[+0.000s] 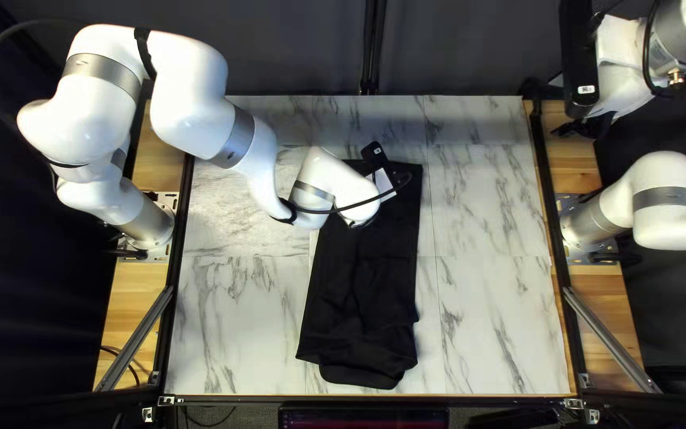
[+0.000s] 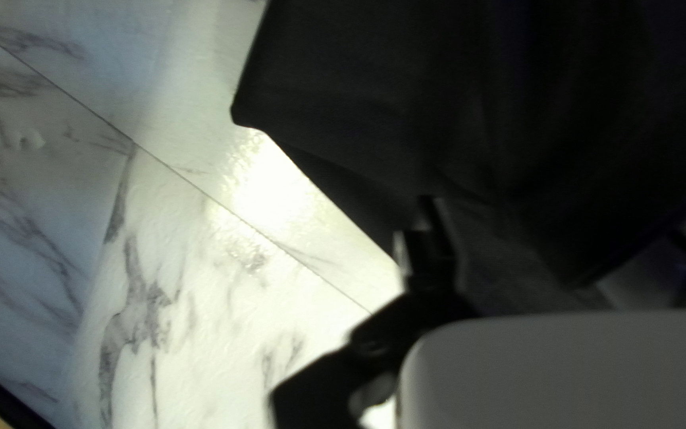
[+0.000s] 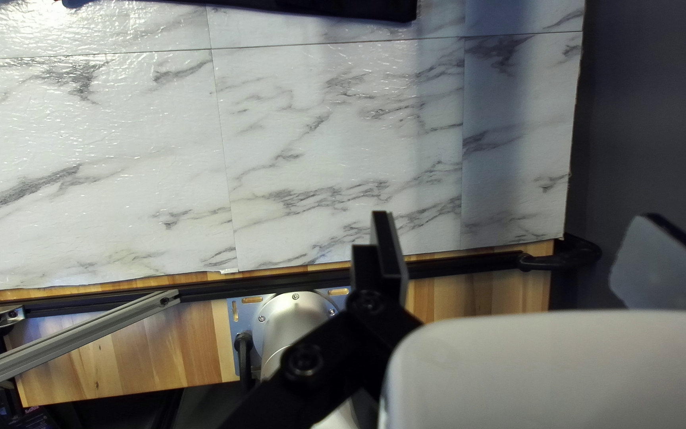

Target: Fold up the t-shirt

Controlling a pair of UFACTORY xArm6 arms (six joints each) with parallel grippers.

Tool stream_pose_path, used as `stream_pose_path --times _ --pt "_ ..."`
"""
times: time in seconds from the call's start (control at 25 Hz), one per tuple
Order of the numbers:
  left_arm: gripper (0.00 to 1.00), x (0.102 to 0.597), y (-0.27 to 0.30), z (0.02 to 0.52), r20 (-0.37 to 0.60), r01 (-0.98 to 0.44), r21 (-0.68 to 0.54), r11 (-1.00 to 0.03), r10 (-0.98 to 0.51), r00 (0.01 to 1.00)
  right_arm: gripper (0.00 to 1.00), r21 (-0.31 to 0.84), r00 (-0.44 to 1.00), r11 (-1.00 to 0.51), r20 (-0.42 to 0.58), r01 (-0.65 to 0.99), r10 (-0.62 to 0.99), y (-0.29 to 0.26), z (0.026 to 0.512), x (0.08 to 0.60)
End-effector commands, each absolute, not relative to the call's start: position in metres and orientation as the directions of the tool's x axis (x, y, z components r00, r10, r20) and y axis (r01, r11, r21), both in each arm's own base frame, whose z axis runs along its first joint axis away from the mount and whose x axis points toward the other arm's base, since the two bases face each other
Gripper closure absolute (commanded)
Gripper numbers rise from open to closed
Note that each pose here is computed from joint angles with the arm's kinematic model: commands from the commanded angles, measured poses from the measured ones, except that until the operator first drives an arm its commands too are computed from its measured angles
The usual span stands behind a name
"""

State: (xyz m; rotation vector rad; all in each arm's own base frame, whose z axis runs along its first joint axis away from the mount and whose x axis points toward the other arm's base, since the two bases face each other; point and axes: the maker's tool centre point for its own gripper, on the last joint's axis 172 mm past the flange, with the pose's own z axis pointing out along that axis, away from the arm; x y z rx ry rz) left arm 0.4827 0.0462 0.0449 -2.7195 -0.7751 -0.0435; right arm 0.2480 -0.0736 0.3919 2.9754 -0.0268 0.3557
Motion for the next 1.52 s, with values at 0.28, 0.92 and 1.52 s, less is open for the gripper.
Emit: stream_pose_path --times 0.28,0.92,1.52 --pt "0.99 0.490 0.045 0.084 0.101 0.483 -0.327 -0.812 0.478 0.872 0.00 0.141 0.972 -0.989 0.236 -0.035 -0.001 -0.074 0.392 0.248" --pt "0.94 0.476 0.038 0.095 -0.066 0.345 -0.365 -0.865 0.394 0.917 0.00 0.141 0.972 -0.989 0.236 -0.035 -0.001 -0.074 0.392 0.248" --pt "0.87 0.457 0.025 0.081 -0.116 0.306 -0.369 -0.878 0.370 0.922 0.00 0.141 0.972 -0.989 0.236 -0.035 -0.001 -0.074 0.392 0.248"
